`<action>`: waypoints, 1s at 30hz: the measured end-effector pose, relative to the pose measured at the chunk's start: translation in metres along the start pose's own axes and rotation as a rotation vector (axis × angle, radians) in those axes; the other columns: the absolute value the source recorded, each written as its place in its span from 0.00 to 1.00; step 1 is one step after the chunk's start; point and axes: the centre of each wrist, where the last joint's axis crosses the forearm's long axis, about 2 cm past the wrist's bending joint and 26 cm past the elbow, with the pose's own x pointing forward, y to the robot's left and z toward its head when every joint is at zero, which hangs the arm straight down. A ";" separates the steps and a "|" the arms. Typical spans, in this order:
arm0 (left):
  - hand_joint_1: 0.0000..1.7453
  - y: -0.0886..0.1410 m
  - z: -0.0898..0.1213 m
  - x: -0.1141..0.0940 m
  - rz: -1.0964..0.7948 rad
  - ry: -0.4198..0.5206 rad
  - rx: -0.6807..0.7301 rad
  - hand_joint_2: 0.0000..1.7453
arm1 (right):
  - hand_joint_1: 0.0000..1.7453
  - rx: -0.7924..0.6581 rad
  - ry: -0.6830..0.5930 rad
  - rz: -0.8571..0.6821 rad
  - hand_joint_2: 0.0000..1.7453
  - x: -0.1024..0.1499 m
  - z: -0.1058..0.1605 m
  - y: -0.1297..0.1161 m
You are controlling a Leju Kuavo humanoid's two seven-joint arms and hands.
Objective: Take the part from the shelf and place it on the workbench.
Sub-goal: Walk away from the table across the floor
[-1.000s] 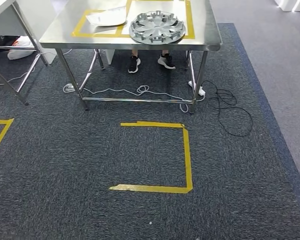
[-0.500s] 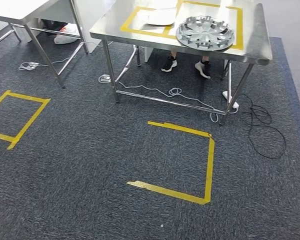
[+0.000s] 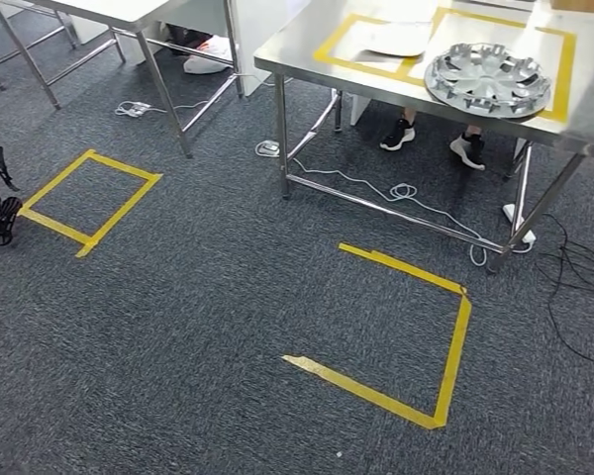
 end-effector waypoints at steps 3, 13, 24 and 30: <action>0.00 0.000 0.000 -0.001 0.001 0.002 0.002 0.00 | 0.00 -0.003 -0.007 0.001 0.00 0.002 -0.001 -0.001; 0.00 0.000 0.000 -0.001 0.009 0.004 0.014 0.00 | 0.00 0.006 -0.010 0.016 0.00 0.001 0.000 0.001; 0.00 0.001 0.000 -0.002 0.034 -0.010 0.028 0.00 | 0.00 0.026 -0.010 0.050 0.00 0.001 0.001 0.002; 0.00 0.000 0.001 -0.004 0.051 -0.011 0.036 0.00 | 0.00 0.041 -0.025 0.080 0.00 0.003 0.001 0.003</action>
